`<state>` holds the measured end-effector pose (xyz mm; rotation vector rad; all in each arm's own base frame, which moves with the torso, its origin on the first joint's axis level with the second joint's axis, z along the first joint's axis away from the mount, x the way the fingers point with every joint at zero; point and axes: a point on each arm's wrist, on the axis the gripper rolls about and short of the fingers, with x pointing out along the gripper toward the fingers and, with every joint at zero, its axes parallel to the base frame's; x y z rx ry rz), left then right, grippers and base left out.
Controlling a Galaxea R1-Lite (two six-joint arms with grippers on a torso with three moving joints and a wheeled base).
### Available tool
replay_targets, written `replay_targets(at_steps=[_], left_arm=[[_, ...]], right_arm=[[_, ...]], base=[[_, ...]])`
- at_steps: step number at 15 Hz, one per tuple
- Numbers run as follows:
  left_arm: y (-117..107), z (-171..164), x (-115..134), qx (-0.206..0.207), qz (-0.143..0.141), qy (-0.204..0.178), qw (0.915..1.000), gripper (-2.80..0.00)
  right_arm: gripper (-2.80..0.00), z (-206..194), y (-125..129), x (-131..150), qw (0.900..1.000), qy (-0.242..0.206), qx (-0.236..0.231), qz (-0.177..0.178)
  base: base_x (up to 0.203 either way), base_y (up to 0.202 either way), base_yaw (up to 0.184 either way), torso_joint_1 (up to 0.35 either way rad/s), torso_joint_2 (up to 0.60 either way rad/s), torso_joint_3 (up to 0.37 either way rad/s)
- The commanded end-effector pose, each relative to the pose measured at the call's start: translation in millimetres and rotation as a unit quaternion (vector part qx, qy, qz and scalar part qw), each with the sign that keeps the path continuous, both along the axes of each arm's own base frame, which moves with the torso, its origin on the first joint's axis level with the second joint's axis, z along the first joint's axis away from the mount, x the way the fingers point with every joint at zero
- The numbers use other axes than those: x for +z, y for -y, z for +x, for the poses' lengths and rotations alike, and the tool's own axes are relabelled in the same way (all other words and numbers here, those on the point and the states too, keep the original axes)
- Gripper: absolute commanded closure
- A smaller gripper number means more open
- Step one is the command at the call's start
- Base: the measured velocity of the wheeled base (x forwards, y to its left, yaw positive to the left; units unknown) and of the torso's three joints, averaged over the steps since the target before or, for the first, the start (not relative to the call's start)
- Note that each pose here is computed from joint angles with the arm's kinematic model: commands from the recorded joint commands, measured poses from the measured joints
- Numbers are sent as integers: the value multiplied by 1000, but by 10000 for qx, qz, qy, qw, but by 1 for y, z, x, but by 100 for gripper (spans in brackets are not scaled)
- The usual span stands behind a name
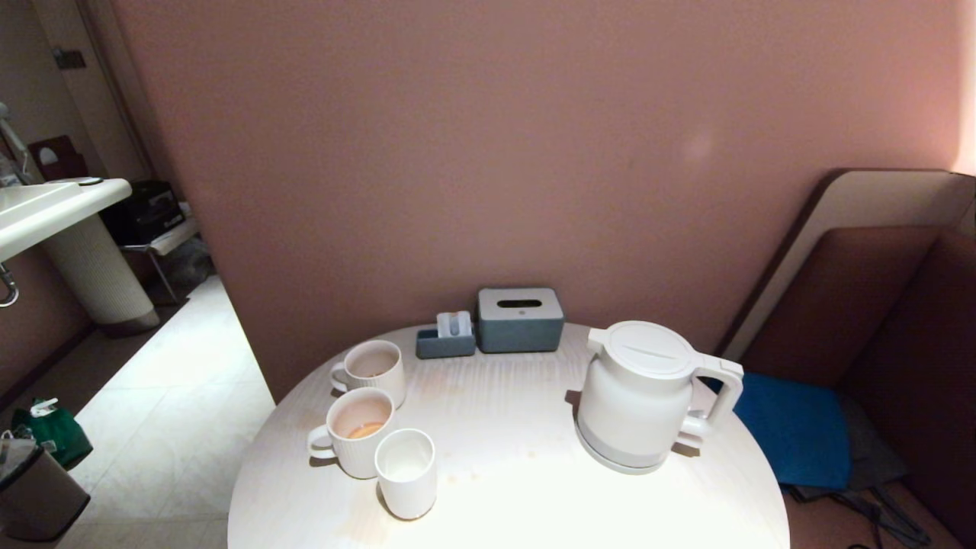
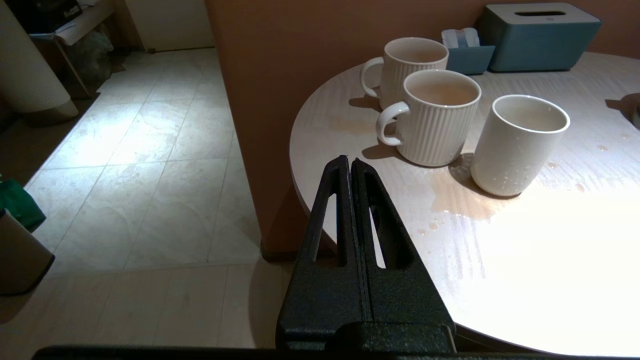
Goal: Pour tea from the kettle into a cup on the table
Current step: Pick up the kettle
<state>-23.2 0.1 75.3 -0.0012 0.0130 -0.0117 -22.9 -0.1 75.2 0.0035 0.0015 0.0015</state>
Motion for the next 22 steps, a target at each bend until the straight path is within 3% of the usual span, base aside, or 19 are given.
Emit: replay_targets(at_steps=[1,5,7,9,13,15,18,22], left_arm=[[0,0,0,4,-1,-4,10000,0],[0,0,0,-1,-1,-4,10000,0],[0,0,0,5,-1,-4,10000,0],[0,0,0,5,-1,-4,10000,0],[0,0,0,12,-1,-4,10000,0],[0,0,0,5,-1,-4,10000,0],[0,0,0,2,-1,-4,10000,0],[0,0,0,5,-1,-4,10000,0]], right_arm=[[0,0,0,0,10000,-8,7,6],[0,0,0,0,10000,0,-7,-27],[0,-5,0,16,9996,265,-14,-56],[0,-12,0,55,9982,604,-11,-32],[0,24,0,156,9991,326,1,254],[0,63,0,189,9993,-44,-36,357],[0,123,1,210,9948,-900,-250,413],[0,179,1,177,9617,-2681,-443,372]], base=[[0,0,0,0,0,0],[0,0,0,0,0,0],[0,0,0,0,0,0],[0,0,0,0,0,0],[0,0,0,0,0,0],[0,0,0,0,0,0],[0,0,0,0,0,0],[0,0,0,0,0,0]])
